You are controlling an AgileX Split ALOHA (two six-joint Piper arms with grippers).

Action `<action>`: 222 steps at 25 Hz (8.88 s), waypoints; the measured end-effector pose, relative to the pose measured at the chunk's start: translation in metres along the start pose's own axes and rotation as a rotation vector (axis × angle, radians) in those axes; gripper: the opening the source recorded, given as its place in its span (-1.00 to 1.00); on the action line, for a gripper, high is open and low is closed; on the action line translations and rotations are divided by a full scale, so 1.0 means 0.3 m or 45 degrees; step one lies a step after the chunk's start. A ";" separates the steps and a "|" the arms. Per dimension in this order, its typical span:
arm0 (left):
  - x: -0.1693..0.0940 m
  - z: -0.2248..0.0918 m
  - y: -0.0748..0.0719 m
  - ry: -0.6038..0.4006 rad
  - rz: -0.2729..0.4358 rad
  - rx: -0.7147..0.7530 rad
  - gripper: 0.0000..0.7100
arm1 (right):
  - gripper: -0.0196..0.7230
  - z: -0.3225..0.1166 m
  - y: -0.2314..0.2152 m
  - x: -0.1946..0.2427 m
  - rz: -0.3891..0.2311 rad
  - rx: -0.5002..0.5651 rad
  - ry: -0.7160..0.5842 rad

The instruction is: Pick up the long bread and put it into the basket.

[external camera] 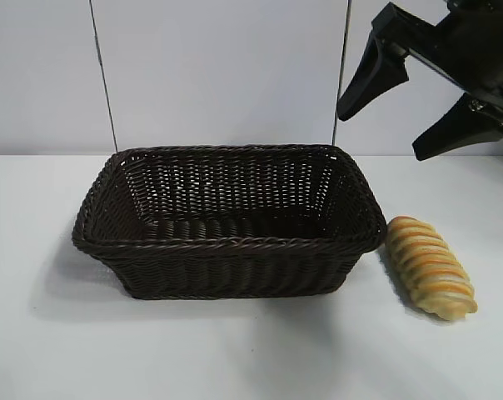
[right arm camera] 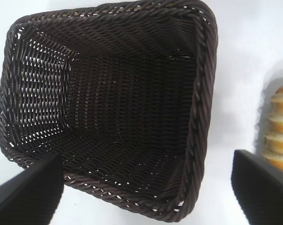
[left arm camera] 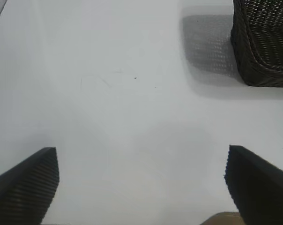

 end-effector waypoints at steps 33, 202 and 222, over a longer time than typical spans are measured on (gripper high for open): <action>-0.004 -0.118 0.014 -0.126 -0.056 0.033 0.96 | 0.92 -0.078 -0.198 -0.064 -0.427 0.002 0.248; -0.001 -0.120 0.013 -0.122 -0.058 0.028 0.96 | 0.84 -0.116 0.134 -1.123 -0.970 0.069 -0.535; -0.001 -0.120 0.013 -0.122 -0.058 0.028 0.96 | 0.84 -0.765 0.352 -1.007 -1.021 0.004 -0.797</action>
Point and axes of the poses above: a point on each arm's last joint axis where the gripper is mounted, x pointing out along that axis toward the gripper, y along the wrist's bending axis when the last joint is at zero, z = x × y, the point moved 2 cm from there along x, pointing out along that axis toward the gripper, and after that the axes turned 12 degrees about -x, right-handed, at the moved point
